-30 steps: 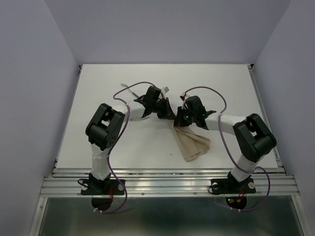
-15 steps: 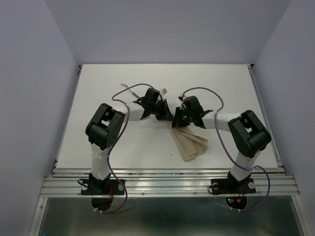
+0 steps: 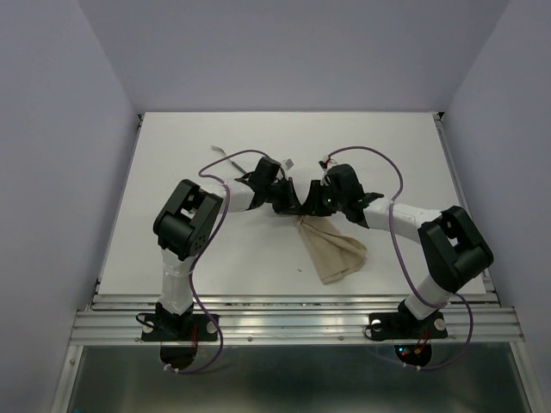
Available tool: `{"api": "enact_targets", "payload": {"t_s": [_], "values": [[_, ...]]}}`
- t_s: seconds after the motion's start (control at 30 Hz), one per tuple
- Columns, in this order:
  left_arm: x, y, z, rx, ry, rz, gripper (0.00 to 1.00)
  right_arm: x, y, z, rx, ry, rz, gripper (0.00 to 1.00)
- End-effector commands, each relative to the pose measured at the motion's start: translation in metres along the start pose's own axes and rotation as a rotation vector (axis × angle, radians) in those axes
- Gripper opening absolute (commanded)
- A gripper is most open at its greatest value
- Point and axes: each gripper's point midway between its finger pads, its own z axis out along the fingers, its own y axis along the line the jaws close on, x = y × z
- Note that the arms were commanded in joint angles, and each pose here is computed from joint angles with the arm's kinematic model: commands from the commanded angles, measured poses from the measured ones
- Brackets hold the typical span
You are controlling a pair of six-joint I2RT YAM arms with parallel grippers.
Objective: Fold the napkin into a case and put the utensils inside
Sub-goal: Stuff the 2/3 rectangle-folded napkin at the center of the board.
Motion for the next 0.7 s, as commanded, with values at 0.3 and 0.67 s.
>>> {"api": "enact_targets", "payload": {"t_s": [0.3,0.67], "values": [[0.006,-0.01,-0.006,0.021,0.019,0.028,0.0,0.006,-0.03,-0.028,0.23,0.047,-0.231,0.41],[0.003,-0.013,-0.007,0.022,0.017,0.032,0.0,0.024,-0.024,-0.028,0.295,0.062,-0.342,0.41]]}}
